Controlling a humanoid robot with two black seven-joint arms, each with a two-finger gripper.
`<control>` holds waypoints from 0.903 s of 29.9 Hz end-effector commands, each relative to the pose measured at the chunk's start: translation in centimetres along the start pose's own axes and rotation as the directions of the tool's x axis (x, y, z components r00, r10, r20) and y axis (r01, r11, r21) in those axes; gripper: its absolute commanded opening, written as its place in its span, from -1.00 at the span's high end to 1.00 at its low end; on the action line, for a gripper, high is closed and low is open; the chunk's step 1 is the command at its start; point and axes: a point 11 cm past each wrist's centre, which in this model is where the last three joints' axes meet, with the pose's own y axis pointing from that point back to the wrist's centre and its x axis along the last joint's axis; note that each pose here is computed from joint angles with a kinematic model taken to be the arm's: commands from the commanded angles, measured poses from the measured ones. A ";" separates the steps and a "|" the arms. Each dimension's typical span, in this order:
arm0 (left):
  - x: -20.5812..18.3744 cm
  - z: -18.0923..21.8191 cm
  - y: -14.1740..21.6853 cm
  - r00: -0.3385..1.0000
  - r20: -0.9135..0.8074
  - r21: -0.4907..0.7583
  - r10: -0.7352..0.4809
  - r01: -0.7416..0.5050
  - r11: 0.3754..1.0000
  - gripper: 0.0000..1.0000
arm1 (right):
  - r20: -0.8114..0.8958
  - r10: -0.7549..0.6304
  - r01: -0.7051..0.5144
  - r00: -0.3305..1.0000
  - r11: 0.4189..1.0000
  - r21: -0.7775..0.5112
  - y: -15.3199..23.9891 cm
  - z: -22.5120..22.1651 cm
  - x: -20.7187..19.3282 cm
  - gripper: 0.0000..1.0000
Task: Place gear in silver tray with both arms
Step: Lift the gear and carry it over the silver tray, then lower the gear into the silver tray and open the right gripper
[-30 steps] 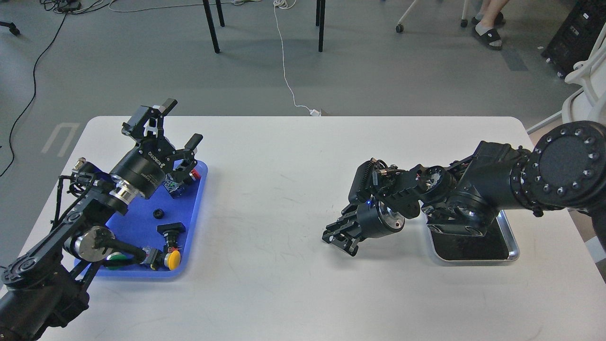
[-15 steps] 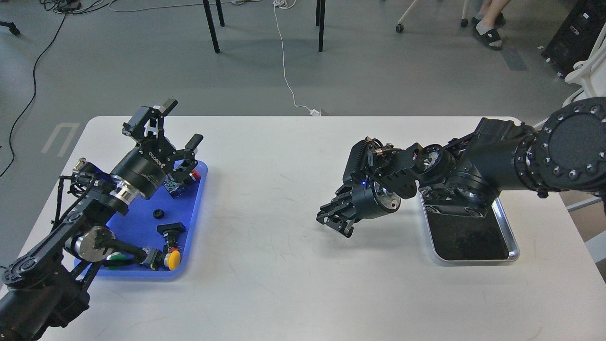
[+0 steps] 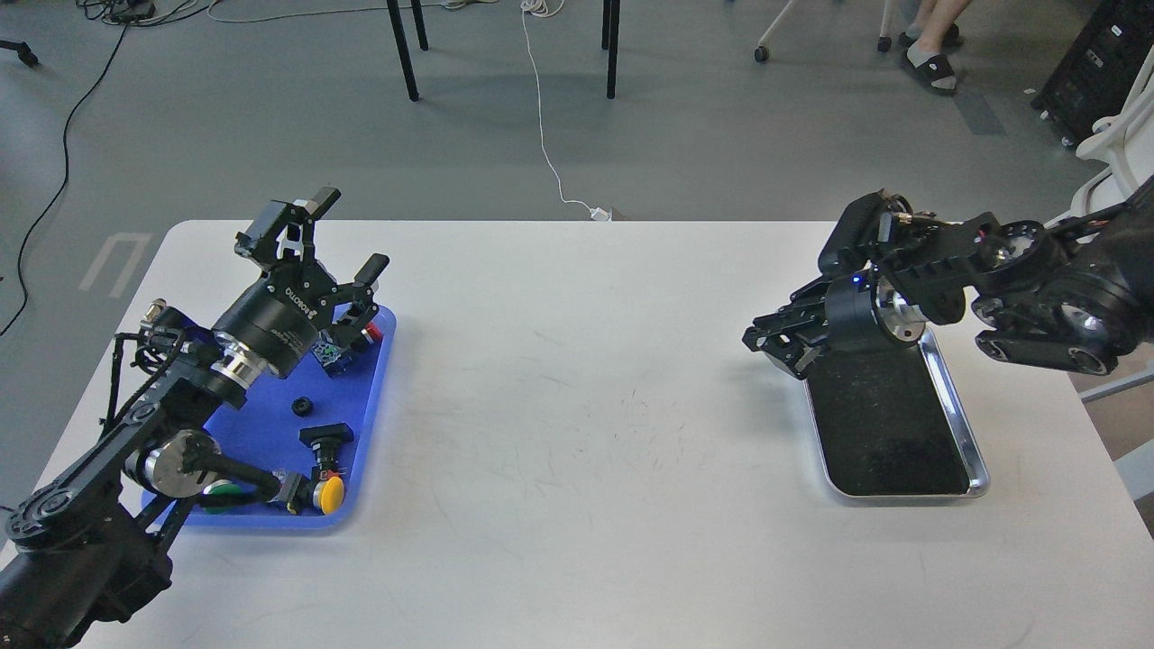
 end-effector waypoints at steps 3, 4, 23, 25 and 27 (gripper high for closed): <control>-0.1 -0.1 0.0 1.000 -0.001 0.001 -0.002 0.002 1.000 -0.96 | 0.049 -0.104 0.109 0.993 0.989 -0.104 2.0 3.6 -6.8 0.63; -0.1 -0.1 0.0 1.000 -0.002 0.001 -0.002 0.002 1.000 -0.96 | 0.053 -0.113 0.119 0.992 0.986 -0.118 2.0 4.0 -7.6 0.63; -0.1 0.0 0.0 1.000 0.001 0.002 -0.004 0.004 1.000 -0.96 | 0.049 -0.148 0.153 0.988 0.982 -0.115 -0.6 3.6 -9.4 0.57; -0.1 0.0 0.0 1.000 0.002 0.003 -0.004 0.004 1.000 -0.96 | 0.050 -0.148 0.153 0.988 0.982 -0.114 -0.6 3.6 -9.4 0.57; -0.1 0.0 0.0 1.000 0.002 0.003 -0.004 0.004 1.000 -0.96 | 0.050 -0.153 0.158 0.987 0.981 -0.115 -0.5 3.6 -9.5 0.56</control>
